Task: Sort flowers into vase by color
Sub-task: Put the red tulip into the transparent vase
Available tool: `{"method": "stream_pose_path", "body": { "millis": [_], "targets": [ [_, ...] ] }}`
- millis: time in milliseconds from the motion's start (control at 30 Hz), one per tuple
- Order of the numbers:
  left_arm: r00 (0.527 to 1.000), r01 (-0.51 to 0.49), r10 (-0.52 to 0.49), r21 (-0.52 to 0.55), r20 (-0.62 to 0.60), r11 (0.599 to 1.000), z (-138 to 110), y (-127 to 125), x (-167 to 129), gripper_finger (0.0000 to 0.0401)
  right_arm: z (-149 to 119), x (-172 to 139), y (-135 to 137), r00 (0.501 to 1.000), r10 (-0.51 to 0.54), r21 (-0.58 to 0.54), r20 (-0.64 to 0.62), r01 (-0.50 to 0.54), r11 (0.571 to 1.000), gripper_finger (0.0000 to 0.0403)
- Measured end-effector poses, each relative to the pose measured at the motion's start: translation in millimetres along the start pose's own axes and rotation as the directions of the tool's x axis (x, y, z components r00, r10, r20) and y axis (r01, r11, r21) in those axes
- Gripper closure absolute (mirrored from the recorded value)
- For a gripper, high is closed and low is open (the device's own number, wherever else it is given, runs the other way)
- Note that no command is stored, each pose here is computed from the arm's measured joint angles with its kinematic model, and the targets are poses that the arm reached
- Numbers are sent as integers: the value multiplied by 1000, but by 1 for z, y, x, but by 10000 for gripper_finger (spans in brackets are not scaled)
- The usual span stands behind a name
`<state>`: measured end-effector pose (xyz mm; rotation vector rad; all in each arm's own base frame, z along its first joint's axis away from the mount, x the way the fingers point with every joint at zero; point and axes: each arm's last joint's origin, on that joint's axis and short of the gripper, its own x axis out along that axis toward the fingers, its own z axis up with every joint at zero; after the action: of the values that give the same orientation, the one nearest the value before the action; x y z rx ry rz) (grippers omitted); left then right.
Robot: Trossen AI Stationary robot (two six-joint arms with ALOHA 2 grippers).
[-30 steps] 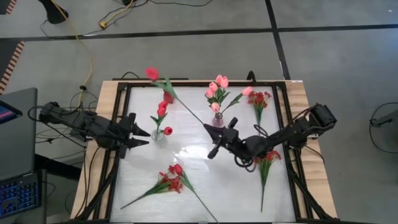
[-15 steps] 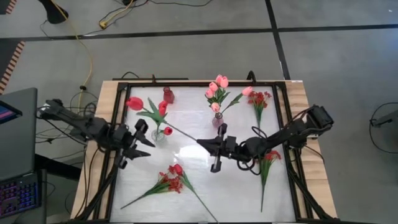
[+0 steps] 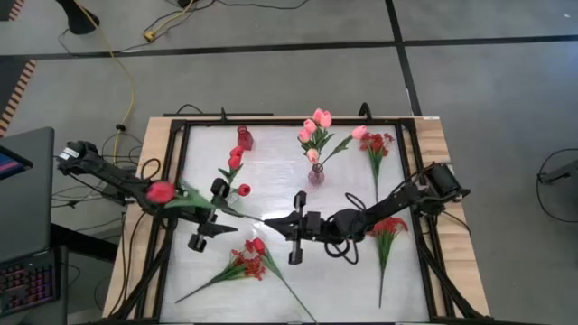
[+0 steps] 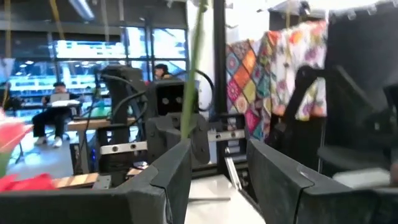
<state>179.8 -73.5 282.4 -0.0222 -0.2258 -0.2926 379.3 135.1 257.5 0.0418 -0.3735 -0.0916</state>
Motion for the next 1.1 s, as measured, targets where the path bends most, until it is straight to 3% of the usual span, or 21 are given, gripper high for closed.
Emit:
{"method": "stream_pose_path", "body": {
  "millis": [133,400,633,867,1100],
  "targets": [
    [999,38,-39,54,0,998,-5,-2,5,259,-7,4,3,1000,1,-5,-9,-1,1000,386],
    [998,-24,16,123,64,992,-2,-1,9,259,-8,5,0,1000,-5,14,-11,6,1000,386],
    [997,-61,52,134,65,989,-1,0,9,259,-8,5,0,1000,-4,11,-14,4,1000,386],
    [987,-77,55,147,150,986,7,1,8,260,-8,6,0,1000,-6,8,-14,6,1000,386],
    [986,-80,55,161,158,984,8,1,7,296,-8,6,0,1000,-6,8,-14,6,1000,386]
  ]
}}
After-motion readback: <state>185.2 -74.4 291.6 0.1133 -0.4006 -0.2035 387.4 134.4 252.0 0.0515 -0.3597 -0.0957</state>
